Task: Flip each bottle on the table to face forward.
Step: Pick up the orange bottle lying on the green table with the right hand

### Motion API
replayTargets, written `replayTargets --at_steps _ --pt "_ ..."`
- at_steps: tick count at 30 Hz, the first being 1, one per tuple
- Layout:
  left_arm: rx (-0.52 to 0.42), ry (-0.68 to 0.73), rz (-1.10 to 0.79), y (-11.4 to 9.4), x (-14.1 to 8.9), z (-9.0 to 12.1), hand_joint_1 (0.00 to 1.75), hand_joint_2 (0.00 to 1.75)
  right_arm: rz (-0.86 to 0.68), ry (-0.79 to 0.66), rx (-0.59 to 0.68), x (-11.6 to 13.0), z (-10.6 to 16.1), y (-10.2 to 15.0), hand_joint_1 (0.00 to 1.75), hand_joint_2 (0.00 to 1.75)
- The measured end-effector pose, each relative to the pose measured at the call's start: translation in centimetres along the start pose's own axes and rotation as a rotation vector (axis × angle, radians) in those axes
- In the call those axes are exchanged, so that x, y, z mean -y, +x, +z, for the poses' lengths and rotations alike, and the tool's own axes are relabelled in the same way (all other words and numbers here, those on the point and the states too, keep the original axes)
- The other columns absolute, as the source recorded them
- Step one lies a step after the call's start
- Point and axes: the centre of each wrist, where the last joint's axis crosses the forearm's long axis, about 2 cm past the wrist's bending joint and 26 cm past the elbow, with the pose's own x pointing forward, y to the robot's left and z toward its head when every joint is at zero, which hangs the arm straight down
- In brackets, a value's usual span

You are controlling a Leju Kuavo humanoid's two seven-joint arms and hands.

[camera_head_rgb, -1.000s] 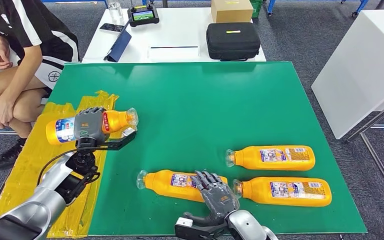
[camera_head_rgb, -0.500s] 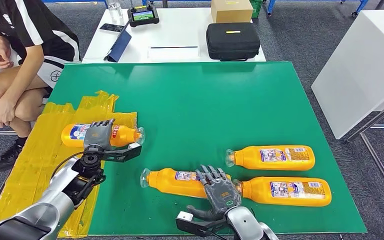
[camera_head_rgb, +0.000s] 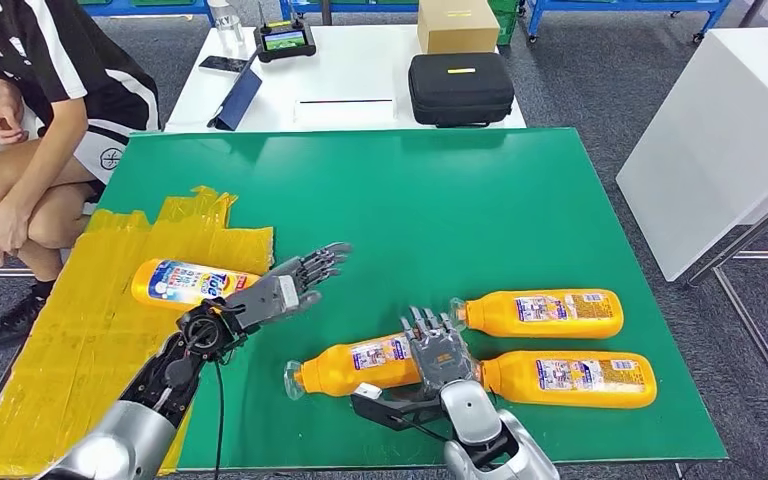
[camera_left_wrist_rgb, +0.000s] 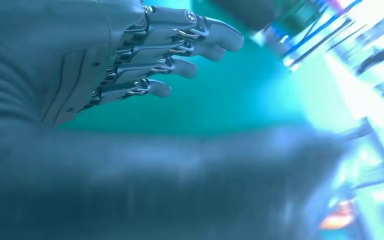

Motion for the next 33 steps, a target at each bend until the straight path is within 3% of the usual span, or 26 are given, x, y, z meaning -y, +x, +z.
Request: replayTargets --at_steps 1,4,5,8,14,20,24,29,33 --pt "0.028 0.006 0.004 0.5 0.0 0.0 0.0 0.0 0.002 0.003 -0.004 0.0 -0.2 -0.1 0.19 1.75" --pt "0.073 0.02 -0.013 1.5 -0.1 0.3 0.0 0.0 0.003 0.012 -0.012 0.1 -0.7 -0.3 1.42 1.75" --pt "0.093 0.025 -0.016 1.7 -0.1 0.4 0.0 0.0 0.003 0.015 -0.014 0.1 -0.8 -0.3 1.71 1.75" --pt "0.203 0.052 -0.007 3.0 0.0 0.5 0.0 0.0 0.002 0.021 -0.02 0.1 -1.2 -0.4 1.75 1.75" --pt "0.455 0.105 0.03 7.9 1.1 1.3 0.0 0.0 -0.018 0.016 -0.003 0.2 -2.0 -0.7 1.75 1.75" --pt "0.554 0.148 0.007 10.5 1.9 2.7 0.0 0.0 -0.057 -0.011 -0.004 0.2 -2.1 -1.0 1.75 1.75" --pt "0.554 0.197 0.022 10.8 2.5 3.3 0.0 1.75 -0.257 -0.116 0.038 0.4 -1.8 -1.3 1.75 1.75" --pt "0.515 0.303 0.118 10.5 3.7 4.0 0.0 1.75 -0.761 -0.369 0.065 1.0 -0.1 -2.2 1.75 1.75" --pt "0.435 0.386 0.169 10.0 4.4 4.1 0.0 1.75 -1.026 -0.584 0.052 2.3 0.6 -2.9 1.75 1.75"
